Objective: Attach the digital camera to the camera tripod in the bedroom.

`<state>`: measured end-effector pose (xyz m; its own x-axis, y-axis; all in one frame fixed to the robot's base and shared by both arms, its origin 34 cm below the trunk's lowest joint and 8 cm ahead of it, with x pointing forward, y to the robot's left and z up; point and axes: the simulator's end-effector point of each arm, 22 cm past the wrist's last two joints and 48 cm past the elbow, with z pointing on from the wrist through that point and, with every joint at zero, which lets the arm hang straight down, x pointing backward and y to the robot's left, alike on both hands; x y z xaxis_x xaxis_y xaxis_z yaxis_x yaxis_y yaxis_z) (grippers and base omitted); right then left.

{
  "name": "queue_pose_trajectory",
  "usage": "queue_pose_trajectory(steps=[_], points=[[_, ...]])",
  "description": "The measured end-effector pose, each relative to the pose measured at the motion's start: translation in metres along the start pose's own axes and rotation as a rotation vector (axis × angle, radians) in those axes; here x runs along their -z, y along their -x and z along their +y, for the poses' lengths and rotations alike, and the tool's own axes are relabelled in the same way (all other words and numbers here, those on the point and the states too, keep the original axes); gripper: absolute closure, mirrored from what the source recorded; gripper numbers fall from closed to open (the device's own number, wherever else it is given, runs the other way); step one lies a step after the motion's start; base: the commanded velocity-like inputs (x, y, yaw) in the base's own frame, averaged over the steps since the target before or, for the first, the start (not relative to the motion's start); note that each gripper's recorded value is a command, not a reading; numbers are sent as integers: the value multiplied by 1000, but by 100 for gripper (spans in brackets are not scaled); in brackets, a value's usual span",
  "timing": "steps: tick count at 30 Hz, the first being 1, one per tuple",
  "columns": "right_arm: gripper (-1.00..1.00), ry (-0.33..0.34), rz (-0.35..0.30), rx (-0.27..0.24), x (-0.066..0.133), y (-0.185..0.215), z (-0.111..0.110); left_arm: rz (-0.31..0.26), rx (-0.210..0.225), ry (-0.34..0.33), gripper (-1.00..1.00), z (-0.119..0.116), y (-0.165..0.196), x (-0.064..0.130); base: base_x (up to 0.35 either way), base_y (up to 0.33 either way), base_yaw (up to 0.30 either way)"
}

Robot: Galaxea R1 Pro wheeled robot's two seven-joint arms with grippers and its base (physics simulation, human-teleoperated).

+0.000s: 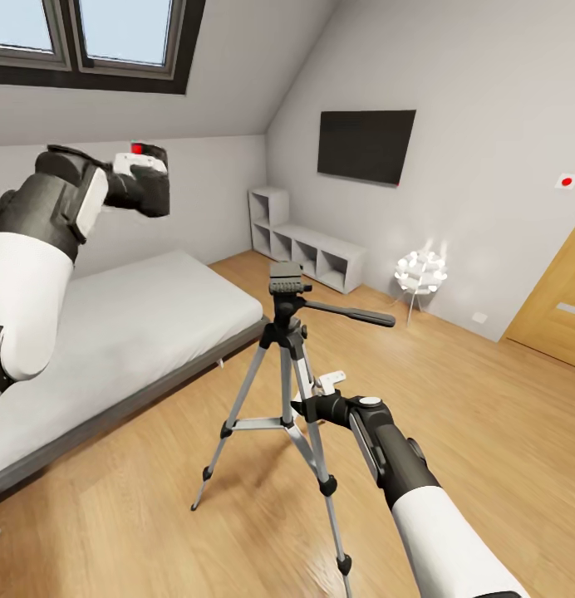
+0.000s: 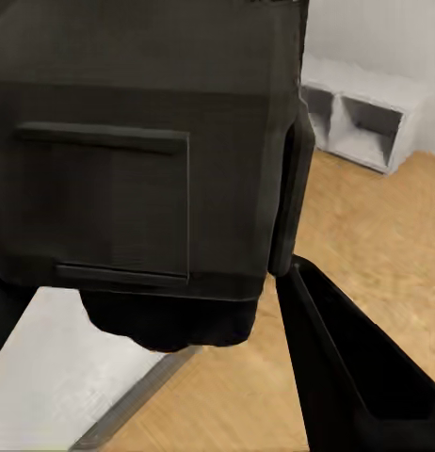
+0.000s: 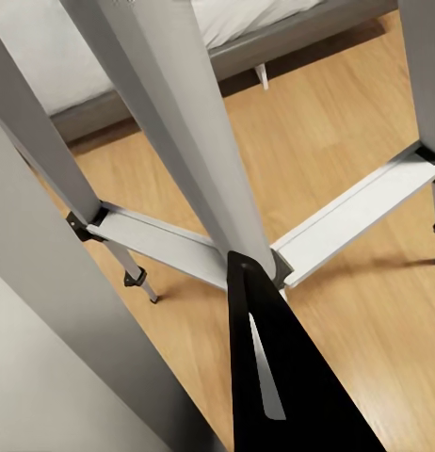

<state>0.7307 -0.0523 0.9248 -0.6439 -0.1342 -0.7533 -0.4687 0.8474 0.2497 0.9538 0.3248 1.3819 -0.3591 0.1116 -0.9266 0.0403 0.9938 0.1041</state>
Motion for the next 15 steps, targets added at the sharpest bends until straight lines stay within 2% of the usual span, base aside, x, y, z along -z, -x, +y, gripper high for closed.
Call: queue_pose_trajectory(steps=[1,2,3,4,5,6,7,8,15], points=[[100,0,0,0,0,0,0,-237,-138,9,100,-2,53,8,0,0,0],[100,0,0,2,1,0,1,-288,-162,-39,100,-14,64,13,0,0,0],[100,0,0,1,0,0,0,-278,-181,-139,100,-36,59,13,0,0,0],[100,0,0,2,0,0,1,-267,-203,-288,100,-69,53,20,0,0,0],[100,0,0,3,0,1,1,-251,-235,-478,100,-107,43,35,0,0,0],[100,0,0,4,0,1,2,-225,-276,-722,100,-151,27,63,0,0,0],[100,0,0,5,0,1,2,-187,-314,-1017,100,-191,5,110,0,0,0],[100,0,0,4,0,1,2,-169,-330,-1193,100,-208,-6,145,0,0,0],[100,0,0,6,0,1,2,-157,-321,-1196,100,-206,-10,142,0,0,0]])
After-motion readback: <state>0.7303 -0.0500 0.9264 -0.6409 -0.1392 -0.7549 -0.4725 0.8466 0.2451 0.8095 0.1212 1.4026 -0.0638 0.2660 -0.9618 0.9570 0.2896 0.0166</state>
